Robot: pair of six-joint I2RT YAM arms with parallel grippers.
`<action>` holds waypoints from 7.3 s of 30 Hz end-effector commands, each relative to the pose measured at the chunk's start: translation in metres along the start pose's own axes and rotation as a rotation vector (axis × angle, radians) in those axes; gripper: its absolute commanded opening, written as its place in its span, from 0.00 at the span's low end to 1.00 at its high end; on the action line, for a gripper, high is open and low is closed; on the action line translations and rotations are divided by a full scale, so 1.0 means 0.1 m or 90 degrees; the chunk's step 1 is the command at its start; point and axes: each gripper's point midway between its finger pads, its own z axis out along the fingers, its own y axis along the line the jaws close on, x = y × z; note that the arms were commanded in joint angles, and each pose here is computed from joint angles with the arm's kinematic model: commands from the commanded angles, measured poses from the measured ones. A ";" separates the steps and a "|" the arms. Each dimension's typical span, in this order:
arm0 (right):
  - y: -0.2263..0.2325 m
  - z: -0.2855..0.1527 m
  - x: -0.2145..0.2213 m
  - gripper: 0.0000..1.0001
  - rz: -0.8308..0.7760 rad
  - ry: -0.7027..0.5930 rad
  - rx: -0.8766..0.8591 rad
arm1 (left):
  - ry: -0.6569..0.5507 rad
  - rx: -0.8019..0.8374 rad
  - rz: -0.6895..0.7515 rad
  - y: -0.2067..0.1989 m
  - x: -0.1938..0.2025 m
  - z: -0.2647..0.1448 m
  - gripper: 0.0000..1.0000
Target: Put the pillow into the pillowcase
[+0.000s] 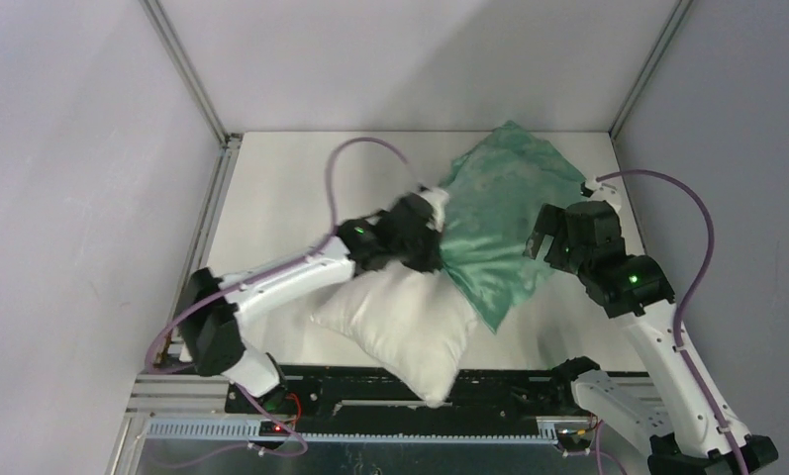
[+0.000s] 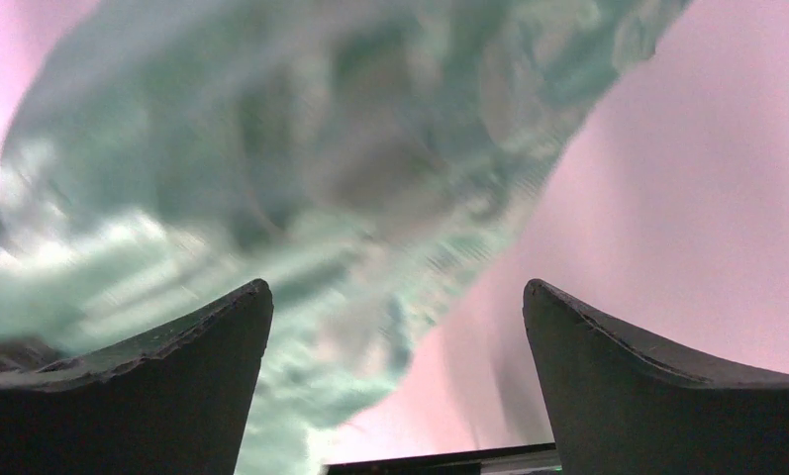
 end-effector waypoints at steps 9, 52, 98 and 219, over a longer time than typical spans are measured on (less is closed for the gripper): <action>0.45 0.28 0.16 0.99 0.013 0.006 -0.154 | -0.042 0.260 -0.364 0.43 -0.37 -0.07 0.00; 1.67 1.16 -0.64 0.18 -0.076 0.014 -0.081 | -0.161 0.162 -0.203 0.67 -0.93 -1.58 0.89; 0.40 2.13 -1.11 0.51 -0.341 0.018 0.255 | -0.261 -0.062 -0.500 1.57 0.49 -0.67 0.25; 1.42 0.64 0.02 0.89 -0.098 0.050 -0.188 | 0.017 -0.236 0.058 0.67 0.17 -0.25 0.00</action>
